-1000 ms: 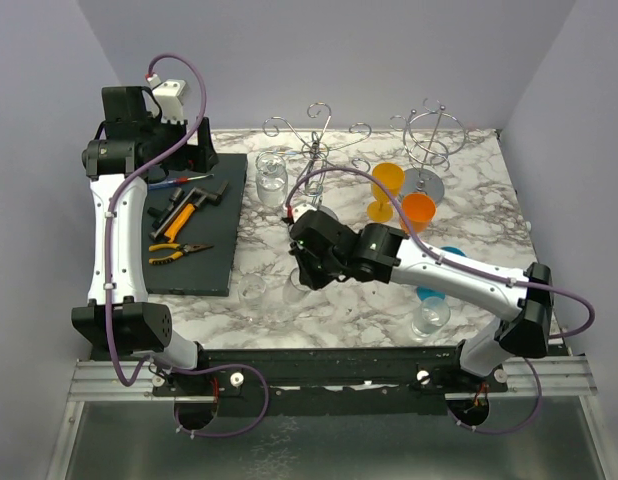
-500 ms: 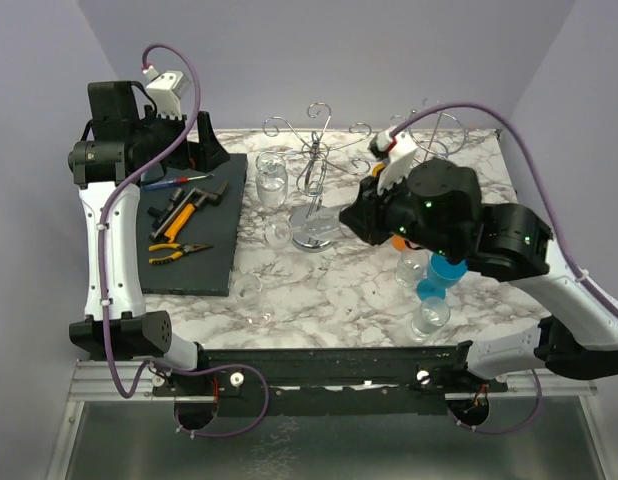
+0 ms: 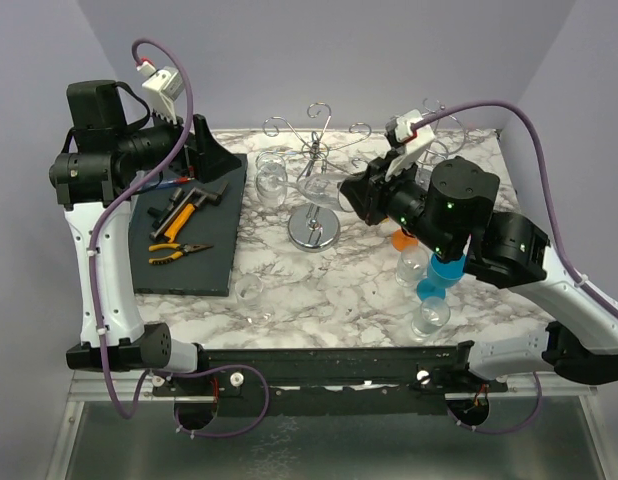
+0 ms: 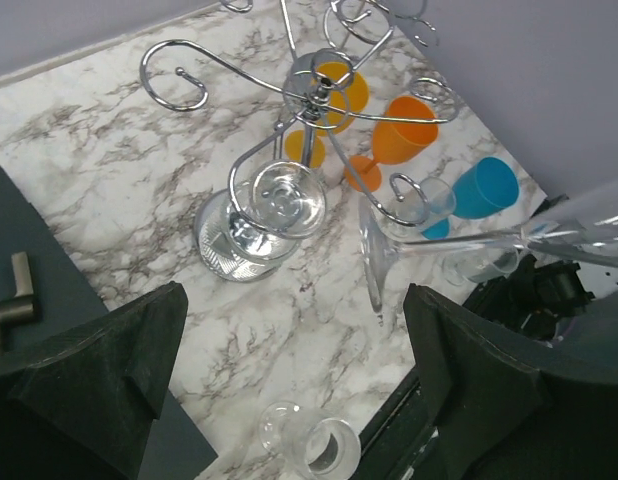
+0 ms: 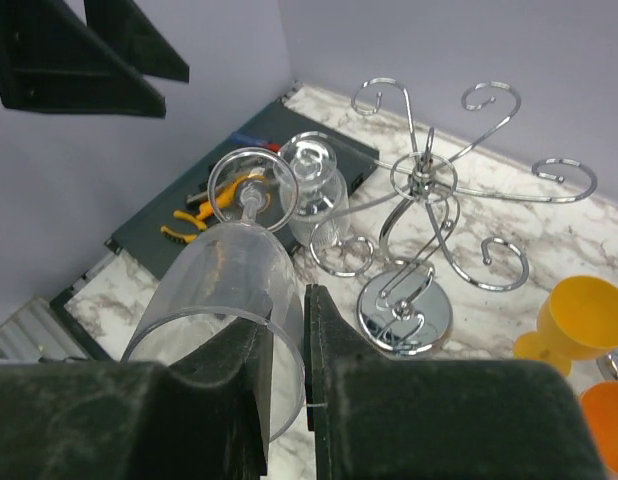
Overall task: Place the wine glass upside down on the wine glass rack
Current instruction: Turn the wine glass upside down at the wine rack.
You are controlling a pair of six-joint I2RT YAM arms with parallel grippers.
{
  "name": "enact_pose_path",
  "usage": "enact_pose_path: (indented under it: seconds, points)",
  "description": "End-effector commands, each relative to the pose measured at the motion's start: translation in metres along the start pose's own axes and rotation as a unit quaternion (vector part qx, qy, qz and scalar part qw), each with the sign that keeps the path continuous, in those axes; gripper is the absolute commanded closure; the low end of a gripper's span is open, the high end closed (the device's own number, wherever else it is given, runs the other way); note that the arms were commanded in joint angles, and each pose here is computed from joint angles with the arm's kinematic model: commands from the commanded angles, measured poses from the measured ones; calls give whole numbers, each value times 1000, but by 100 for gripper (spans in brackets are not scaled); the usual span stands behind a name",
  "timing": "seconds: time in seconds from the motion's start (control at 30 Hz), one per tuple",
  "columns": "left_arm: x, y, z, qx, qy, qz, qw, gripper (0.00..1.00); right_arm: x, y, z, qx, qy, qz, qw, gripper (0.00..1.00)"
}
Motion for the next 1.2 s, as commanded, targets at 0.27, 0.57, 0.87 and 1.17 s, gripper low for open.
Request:
enact_pose_path:
  seconds: [0.27,0.57,0.87,1.17]
  points:
    - [2,-23,1,-85,-11,11,996,12,53,16,-13,30,-177,-49,982,100]
    - [6,-26,1,-102,-26,9,994,39,50,26,-25,58,-186,-59,979,100]
    - [4,-23,0,-95,-28,-18,995,71,38,34,-34,78,-172,-67,980,100]
    - [0,-18,3,-63,-37,-96,993,62,23,37,-41,82,-133,-67,985,100]
Point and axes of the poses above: each gripper's point midway between its finger pads, its own z axis back along the fingers, its own y axis along the line the jaws close on, x = y × z, the point moved 9 cm from there along z, back along the fingers, and after that the axes turned 1 degree about -z, right-handed, at the moved point
